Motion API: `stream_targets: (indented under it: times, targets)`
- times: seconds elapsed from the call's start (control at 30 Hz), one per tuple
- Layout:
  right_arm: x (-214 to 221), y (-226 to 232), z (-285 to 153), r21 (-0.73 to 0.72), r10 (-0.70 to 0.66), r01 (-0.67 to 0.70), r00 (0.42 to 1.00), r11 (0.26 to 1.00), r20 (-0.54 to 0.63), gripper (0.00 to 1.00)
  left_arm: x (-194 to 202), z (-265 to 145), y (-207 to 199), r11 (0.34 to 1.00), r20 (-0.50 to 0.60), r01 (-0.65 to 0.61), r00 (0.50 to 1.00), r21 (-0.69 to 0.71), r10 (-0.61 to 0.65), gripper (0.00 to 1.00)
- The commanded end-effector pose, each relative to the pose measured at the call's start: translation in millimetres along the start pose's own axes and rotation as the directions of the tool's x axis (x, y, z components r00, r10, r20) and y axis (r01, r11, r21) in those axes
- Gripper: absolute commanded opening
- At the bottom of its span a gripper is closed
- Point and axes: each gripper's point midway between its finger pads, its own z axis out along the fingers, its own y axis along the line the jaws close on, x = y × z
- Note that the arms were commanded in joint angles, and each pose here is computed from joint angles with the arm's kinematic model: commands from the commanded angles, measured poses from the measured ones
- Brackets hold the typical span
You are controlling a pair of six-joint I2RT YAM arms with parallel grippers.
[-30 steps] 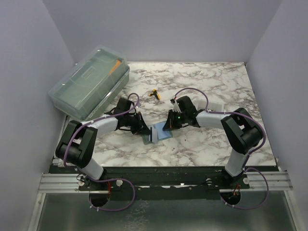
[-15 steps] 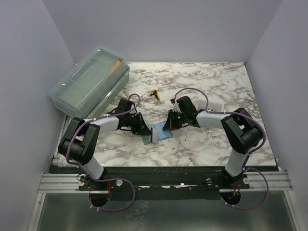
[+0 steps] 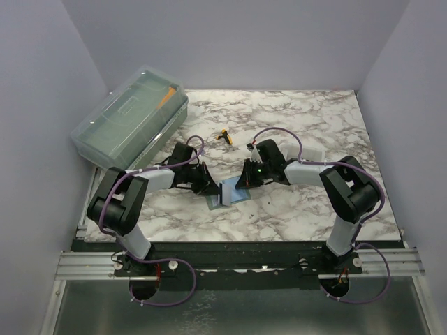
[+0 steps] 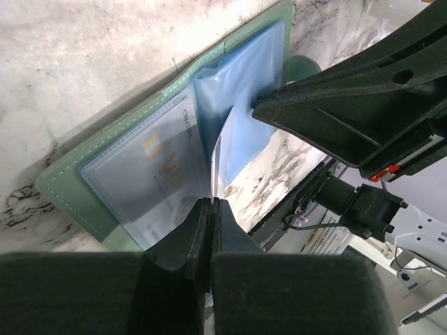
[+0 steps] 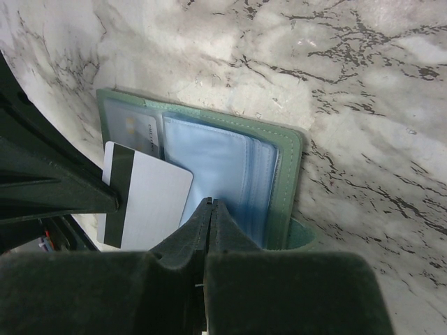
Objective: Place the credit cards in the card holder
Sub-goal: Insert the credit card into the card holder.
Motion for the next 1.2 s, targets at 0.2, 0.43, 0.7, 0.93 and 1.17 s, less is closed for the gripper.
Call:
stream_targets:
  times: [0.2, 0.43, 0.7, 0.93, 1.17]
  targets:
    - [26, -24, 9, 0.066, 0.027, -0.023, 0.997, 0.998, -0.07, 0.0, 6, -9, 8, 0.999, 0.024, 0.029, 0.999, -0.018, -0.029, 0.0]
    - [27, -25, 10, 0.067, 0.026, -0.021, 0.997, 0.998, -0.077, 0.0, 16, -18, 8, 1.0, 0.01, 0.015, 1.0, 0.014, -0.015, 0.0]
    - [27, -25, 9, 0.064, 0.027, -0.022, 0.997, 0.998, -0.079, 0.0, 16, -12, 9, 0.999, -0.011, 0.027, 1.0, 0.04, -0.027, 0.0]
    - [28, -25, 10, 0.063, 0.03, -0.025, 0.996, 0.998, -0.082, 0.0, 13, -7, 15, 0.998, -0.009, 0.059, 0.998, 0.023, -0.058, 0.0]
    - [28, -24, 10, 0.058, 0.029, -0.025, 0.996, 0.998, -0.083, 0.0, 10, -2, 19, 0.996, -0.008, 0.091, 0.996, 0.006, -0.09, 0.0]
